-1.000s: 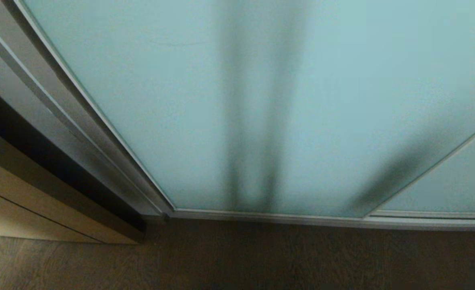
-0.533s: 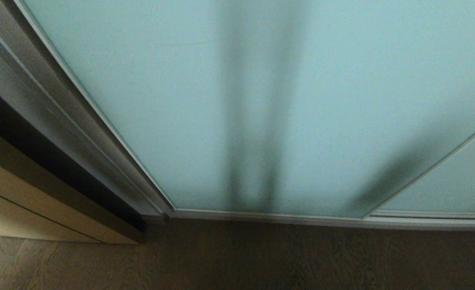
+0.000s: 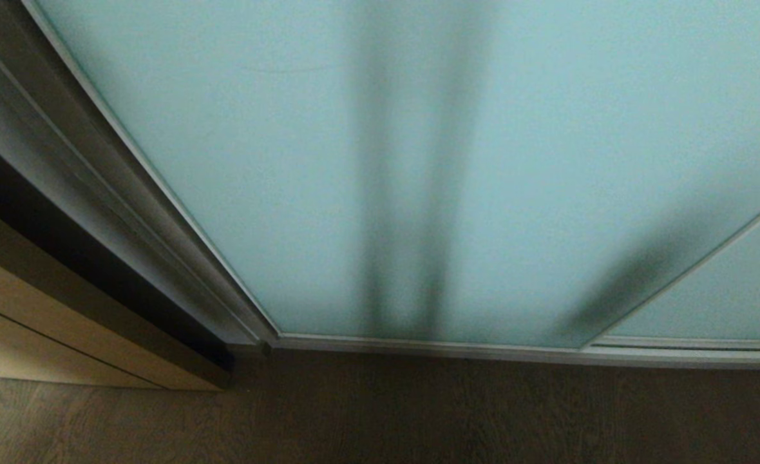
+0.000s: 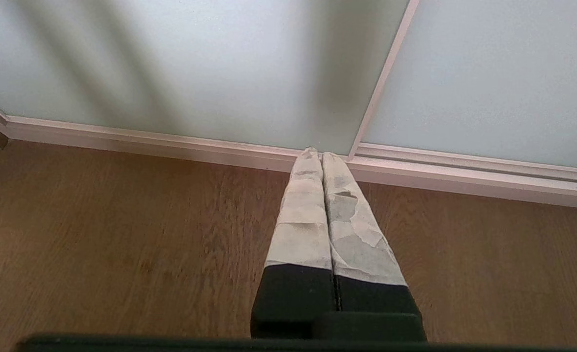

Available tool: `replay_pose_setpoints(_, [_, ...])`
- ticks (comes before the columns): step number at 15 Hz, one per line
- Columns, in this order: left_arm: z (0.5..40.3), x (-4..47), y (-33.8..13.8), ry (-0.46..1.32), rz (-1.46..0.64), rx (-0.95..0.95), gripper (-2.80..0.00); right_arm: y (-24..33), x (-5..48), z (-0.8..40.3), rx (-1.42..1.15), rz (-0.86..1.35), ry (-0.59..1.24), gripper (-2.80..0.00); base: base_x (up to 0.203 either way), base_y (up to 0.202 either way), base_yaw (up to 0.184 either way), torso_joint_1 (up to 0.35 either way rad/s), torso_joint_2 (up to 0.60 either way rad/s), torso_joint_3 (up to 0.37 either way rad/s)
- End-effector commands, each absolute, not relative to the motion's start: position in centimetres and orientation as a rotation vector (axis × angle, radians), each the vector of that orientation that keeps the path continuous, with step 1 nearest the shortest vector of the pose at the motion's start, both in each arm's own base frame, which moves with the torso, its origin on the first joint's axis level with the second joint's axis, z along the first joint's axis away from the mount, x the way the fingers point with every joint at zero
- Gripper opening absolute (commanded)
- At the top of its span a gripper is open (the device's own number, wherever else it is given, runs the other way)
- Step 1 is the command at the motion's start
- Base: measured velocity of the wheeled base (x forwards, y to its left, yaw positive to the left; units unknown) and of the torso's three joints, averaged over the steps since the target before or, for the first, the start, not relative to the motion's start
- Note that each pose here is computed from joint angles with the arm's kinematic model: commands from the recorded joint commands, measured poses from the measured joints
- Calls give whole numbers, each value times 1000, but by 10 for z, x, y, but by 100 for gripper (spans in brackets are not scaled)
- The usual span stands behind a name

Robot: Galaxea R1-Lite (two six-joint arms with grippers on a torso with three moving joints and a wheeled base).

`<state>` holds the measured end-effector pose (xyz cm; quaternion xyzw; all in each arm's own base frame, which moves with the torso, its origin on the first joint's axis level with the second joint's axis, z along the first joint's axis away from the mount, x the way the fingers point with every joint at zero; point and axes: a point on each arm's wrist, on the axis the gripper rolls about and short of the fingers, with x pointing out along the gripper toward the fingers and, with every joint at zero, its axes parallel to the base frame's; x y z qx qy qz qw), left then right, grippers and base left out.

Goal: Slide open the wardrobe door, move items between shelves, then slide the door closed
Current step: Open the door

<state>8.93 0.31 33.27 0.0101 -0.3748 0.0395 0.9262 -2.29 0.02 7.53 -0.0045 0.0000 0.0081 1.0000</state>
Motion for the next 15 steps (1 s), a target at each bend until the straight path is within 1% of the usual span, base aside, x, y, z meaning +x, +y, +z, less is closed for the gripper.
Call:
replay_pose_setpoints(1, [328, 139, 4, -746, 86, 20, -280, 0, -23, 75, -9, 17, 0, -280, 0, 0, 0, 0, 0, 0])
replay_pose_setpoints(5, [330, 176, 3, -772, 122, -5, -280, 0, -23, 75, -9, 17, 0, -280, 0, 0, 0, 0, 0, 0])
replay_pose_setpoints(9, [323, 204, -5, -720, 134, -36, -280, 0, -23, 75, -9, 16, 0, -280, 0, 0, 0, 0, 0, 0])
replay_pose_setpoints(12, [319, 215, -13, -694, 100, -49, -280, 0, -23, 75, -9, 15, 1, -280, 0, 0, 0, 0, 0, 0])
replay_pose_setpoints(15, [319, 224, -14, -691, 113, -56, -280, 0, -23, 75, -9, 17, 0, -280, 0, 0, 0, 0, 0, 0])
